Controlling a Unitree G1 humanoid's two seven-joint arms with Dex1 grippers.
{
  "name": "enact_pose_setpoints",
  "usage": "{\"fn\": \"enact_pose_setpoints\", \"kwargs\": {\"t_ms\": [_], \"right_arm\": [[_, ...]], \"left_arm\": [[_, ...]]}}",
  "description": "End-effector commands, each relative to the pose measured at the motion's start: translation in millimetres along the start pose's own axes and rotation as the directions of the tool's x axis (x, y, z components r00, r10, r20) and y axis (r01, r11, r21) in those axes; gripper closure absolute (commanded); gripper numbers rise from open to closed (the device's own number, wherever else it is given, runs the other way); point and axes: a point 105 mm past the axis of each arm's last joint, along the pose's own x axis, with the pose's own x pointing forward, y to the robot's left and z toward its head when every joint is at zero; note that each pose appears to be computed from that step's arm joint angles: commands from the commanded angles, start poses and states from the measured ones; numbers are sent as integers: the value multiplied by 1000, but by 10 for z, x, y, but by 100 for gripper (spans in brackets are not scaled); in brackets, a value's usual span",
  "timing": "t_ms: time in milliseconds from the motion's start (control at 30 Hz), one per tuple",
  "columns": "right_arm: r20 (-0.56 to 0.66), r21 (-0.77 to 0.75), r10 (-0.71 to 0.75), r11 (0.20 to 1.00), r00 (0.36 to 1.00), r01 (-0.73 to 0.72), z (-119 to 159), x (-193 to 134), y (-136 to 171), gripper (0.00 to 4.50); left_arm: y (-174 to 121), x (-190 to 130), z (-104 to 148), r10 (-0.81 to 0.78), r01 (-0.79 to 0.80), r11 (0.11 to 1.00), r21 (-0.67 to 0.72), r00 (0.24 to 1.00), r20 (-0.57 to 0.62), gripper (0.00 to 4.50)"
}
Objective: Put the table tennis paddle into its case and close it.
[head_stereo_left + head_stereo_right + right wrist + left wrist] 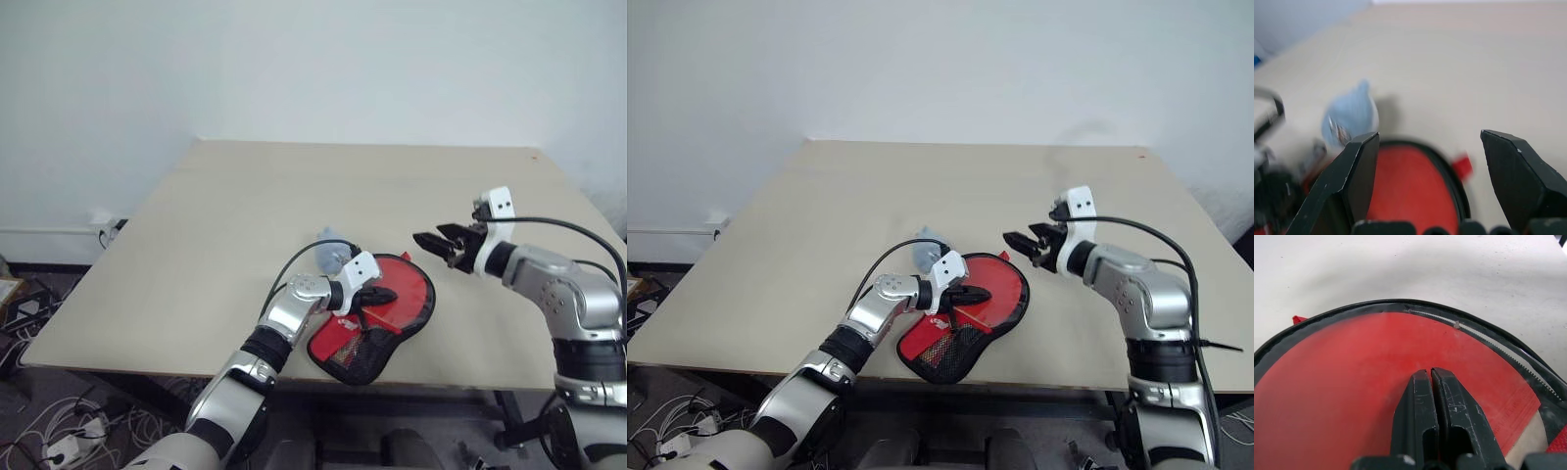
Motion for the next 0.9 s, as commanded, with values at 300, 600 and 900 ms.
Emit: {"fn": "enact_pose_setpoints", "kwargs": {"t_ms": [300, 600, 900], "right_arm": [[-113, 27, 211, 977, 971, -210, -41, 446, 283, 93], [-142, 133, 293, 952, 946, -275, -127, 745, 440, 93], [-175, 154, 302, 948, 937, -277, -178, 949, 531, 93]], "left_arm": [[-7, 6, -86, -15, 15, 1000, -3, 999, -40, 446], [-11, -15, -112, -22, 21, 1000, -6, 999, -49, 446], [-12, -11, -107, -24, 24, 1000, -3, 998, -51, 446]]}}
